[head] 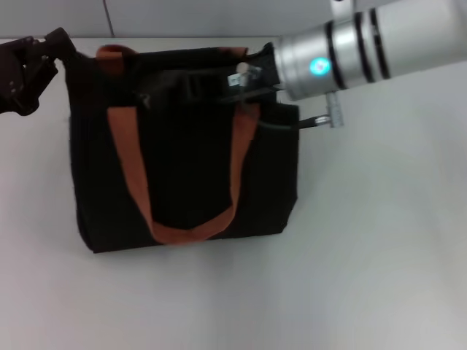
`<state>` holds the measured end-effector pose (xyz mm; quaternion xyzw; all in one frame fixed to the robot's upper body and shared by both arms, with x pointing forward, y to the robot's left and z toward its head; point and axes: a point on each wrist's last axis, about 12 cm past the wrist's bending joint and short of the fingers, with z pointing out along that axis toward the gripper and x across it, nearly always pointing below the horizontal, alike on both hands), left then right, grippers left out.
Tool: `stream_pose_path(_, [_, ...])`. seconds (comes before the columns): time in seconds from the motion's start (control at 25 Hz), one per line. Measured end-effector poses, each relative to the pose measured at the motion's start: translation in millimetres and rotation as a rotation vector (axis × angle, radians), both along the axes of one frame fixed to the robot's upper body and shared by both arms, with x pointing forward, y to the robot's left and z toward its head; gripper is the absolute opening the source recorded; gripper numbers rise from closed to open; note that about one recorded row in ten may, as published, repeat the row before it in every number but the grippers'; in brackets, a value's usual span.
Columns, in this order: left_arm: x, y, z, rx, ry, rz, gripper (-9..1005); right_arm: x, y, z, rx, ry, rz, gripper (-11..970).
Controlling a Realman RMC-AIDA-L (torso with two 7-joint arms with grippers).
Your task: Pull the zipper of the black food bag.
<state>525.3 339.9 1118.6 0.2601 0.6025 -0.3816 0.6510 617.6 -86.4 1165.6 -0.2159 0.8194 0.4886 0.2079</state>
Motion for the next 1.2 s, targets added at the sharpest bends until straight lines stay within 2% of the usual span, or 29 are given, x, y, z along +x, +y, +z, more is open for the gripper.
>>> stream_pose_path(0.28, [1.3, 4, 1.2, -0.002, -0.004, 0.026, 20, -3.8, -55, 9.7, 0.027, -0.046, -0.154, -6])
stream_pose_path(0.36, [1.6, 5, 1.2, -0.001, -0.003, 0.031, 20, -4.4, -56, 11.5, 0.033, -0.050, -0.155, -6])
stream_pose_path(0.84, [1.3, 9, 0.7, -0.002, 0.002, 0.054, 20, -5.9, -31, 28.0, 0.071, -0.048, -0.023, 28])
stream_pose_path(1.12, [-4.1, 34, -2.4, 0.051, 0.038, 0.140, 20, -2.2, -22, 28.6, 0.066, -0.049, 0.003, 56])
stream_pose_path(1.2, [-8.2, 43, -3.4, 0.066, 0.051, 0.164, 20, -1.2, -22, 28.9, 0.067, -0.054, 0.003, 100])
